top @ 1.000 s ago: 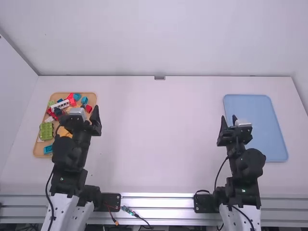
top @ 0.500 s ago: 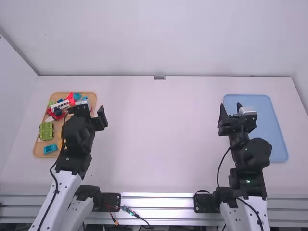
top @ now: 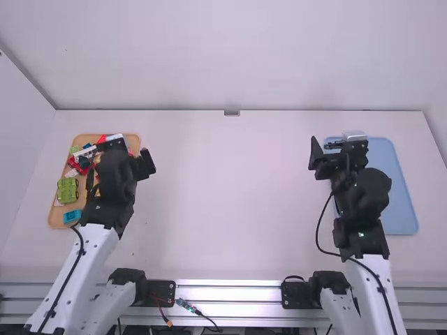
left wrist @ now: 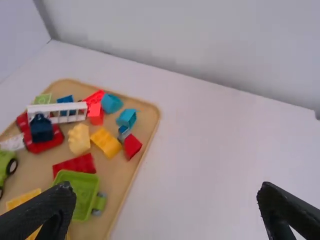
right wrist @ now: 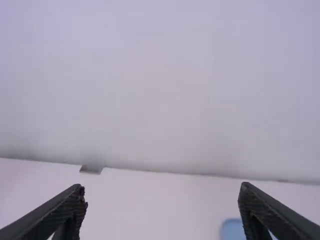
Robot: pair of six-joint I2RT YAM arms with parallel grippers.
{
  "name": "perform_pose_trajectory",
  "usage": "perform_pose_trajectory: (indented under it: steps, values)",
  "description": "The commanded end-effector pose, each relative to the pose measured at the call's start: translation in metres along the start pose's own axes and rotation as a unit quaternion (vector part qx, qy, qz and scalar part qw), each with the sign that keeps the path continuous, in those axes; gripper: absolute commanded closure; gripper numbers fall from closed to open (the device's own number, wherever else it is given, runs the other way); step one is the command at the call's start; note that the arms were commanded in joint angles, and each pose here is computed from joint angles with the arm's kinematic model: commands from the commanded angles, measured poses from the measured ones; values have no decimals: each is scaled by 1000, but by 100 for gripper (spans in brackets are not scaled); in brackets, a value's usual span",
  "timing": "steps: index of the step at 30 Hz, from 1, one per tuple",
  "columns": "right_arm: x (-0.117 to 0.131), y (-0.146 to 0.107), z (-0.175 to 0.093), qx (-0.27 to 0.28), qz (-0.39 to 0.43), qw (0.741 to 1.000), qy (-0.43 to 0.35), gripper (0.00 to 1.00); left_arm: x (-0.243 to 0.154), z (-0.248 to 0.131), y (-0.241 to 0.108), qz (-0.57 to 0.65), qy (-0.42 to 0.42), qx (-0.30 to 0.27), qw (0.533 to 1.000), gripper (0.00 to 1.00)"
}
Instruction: Assemble lego blocks to make yellow taxi
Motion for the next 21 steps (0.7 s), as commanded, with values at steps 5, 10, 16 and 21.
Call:
perform_pose_trajectory:
  steps: [5, 10, 16, 21]
  values:
    - [5, -21, 23, 43, 7, 999, 16, 7, 20, 12, 22, -29, 51, 8, 998, 1]
    - [8, -43, 37, 76, 12, 997, 23, 1, 31, 22, 25, -44, 69, 37, 996, 1]
    - [13, -66, 49, 111, 16, 993, 32, 1, 56, 32, 28, -50, 114, 66, 990, 1]
    - [15, -76, 58, 122, 18, 992, 35, 1, 71, 36, 23, -34, 120, 107, 986, 1]
Point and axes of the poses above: each hand's point on the last joint's axis, 136 mm out from that joint toward the fingers, its own z axis out along the fingers, its own x axis along the line the jaws close on, y = z × x, the point moved 2 cm from there along -z, back along the fingers, and after that the axes turned 12 degrees about -z, right-handed, at the moved point
